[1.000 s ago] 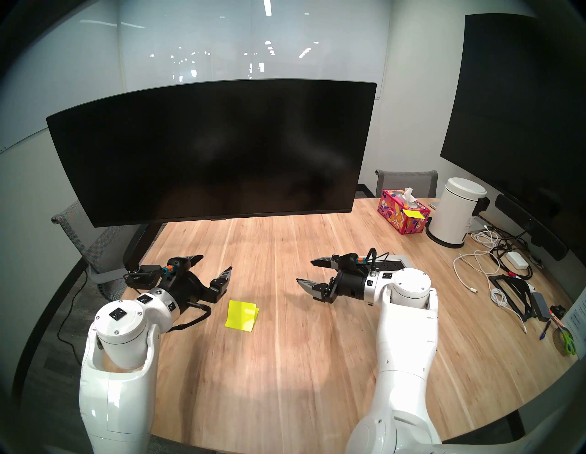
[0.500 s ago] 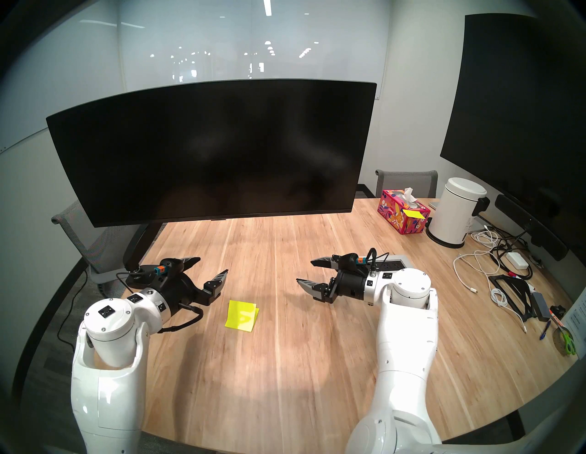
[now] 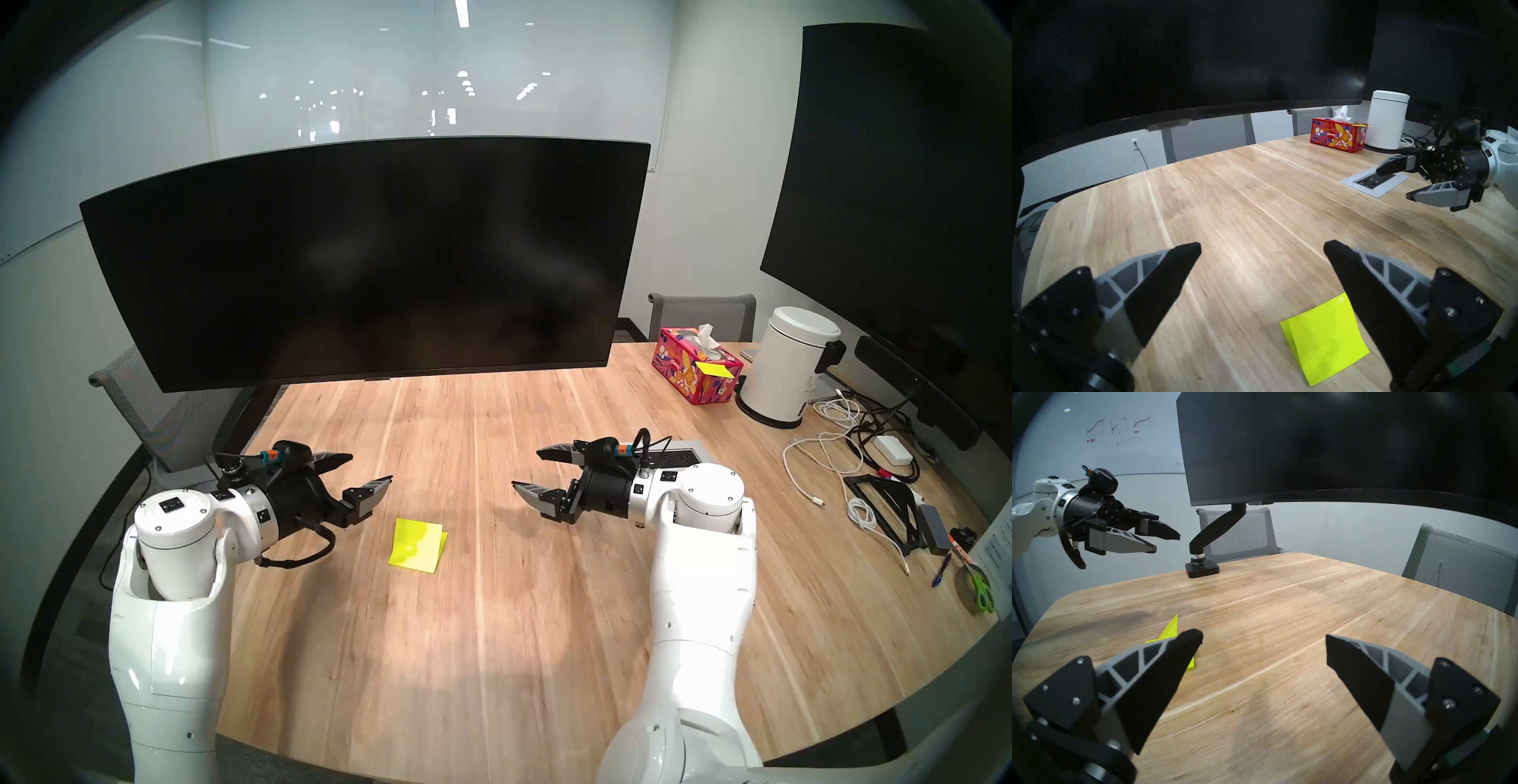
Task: Peel one sticky note off the pad and stick it onto the monitor, then press it flat
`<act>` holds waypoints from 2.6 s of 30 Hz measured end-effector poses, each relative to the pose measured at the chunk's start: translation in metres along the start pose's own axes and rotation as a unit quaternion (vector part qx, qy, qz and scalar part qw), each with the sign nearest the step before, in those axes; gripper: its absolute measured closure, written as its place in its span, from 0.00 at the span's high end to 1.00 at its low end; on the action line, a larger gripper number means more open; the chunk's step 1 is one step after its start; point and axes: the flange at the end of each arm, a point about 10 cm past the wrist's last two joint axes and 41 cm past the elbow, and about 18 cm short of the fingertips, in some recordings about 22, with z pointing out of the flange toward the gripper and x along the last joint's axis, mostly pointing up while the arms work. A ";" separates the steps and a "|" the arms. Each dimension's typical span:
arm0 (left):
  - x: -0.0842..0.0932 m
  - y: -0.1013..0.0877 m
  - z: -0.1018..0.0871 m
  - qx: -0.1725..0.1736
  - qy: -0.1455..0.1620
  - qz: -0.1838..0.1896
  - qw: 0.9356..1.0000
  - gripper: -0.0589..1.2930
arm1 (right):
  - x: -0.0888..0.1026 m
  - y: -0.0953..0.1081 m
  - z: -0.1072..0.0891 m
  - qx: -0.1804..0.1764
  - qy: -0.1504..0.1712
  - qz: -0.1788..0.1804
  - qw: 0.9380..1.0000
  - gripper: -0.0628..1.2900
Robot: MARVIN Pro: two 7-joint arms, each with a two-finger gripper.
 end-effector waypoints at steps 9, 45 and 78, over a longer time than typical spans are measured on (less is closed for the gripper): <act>0.005 -0.019 0.010 -0.055 -0.010 -0.023 0.998 0.95 | 0.000 0.000 0.000 0.000 0.000 0.000 1.000 0.95; -0.021 -0.030 0.020 -0.196 -0.019 0.036 0.980 0.95 | 0.000 0.000 0.000 0.000 0.000 0.000 1.000 0.95; -0.053 -0.020 0.027 -0.207 -0.065 0.046 0.975 0.95 | 0.000 0.000 0.000 0.000 0.000 0.000 1.000 0.95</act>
